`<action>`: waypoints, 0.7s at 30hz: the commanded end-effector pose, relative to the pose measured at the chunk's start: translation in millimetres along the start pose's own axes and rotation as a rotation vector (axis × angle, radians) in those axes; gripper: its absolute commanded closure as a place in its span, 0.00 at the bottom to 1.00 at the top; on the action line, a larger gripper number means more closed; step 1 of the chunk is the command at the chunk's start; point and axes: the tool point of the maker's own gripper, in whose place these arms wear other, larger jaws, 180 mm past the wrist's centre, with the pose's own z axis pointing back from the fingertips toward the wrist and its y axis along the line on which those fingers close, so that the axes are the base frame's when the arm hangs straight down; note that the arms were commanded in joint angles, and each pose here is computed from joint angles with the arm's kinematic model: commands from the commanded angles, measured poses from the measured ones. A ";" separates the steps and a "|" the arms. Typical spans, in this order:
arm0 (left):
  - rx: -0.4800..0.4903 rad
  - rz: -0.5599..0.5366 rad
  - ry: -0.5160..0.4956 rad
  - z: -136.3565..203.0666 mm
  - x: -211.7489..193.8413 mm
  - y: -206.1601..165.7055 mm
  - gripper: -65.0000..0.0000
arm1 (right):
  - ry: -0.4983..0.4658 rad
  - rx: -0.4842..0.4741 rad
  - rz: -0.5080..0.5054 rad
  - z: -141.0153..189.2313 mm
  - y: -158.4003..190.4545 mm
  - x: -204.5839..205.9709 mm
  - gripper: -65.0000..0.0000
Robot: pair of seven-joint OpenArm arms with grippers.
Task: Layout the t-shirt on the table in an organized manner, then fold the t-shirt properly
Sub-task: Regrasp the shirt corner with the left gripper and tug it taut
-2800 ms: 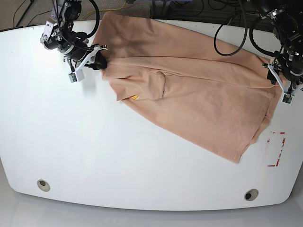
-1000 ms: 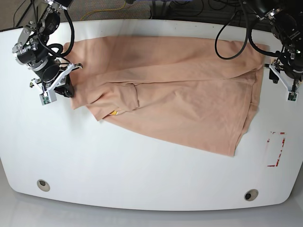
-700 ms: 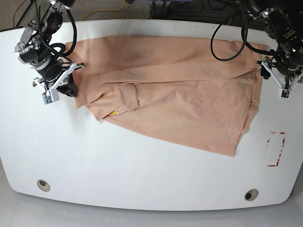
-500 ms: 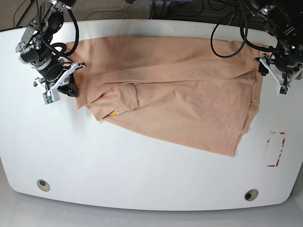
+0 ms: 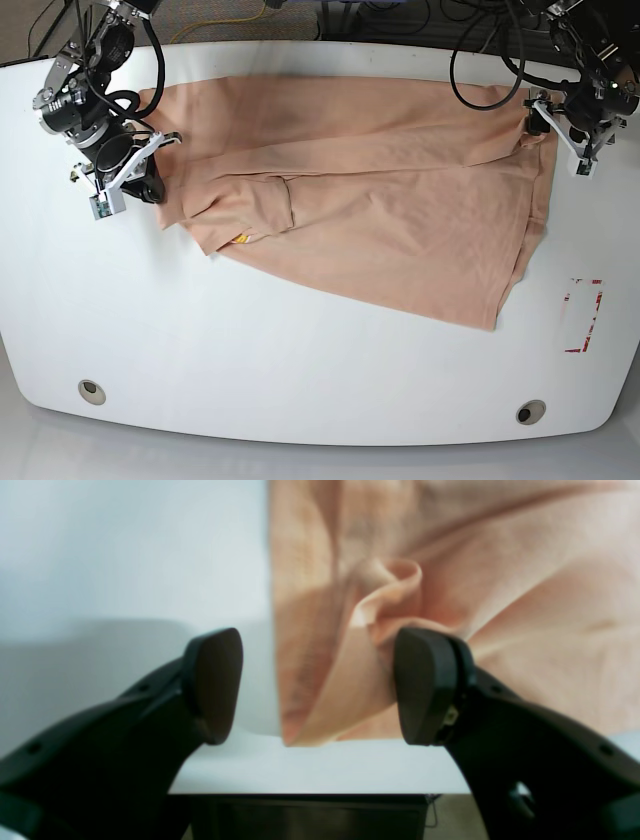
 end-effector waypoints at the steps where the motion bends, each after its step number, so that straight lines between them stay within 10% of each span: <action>1: -0.009 -0.038 -0.018 0.7 9.2 0.6 0.31 | -0.053 -0.004 0.023 4.2 -1.5 15.4 1.00; 10: -0.036 -0.023 0.028 -11.1 -3.2 1.3 0.34 | -0.053 -0.003 0.022 4.3 -1.2 15.0 1.00; 21: -0.062 -0.044 0.070 -19.8 -9.8 -0.2 0.90 | -0.054 -0.002 0.022 4.3 -1.0 15.2 1.00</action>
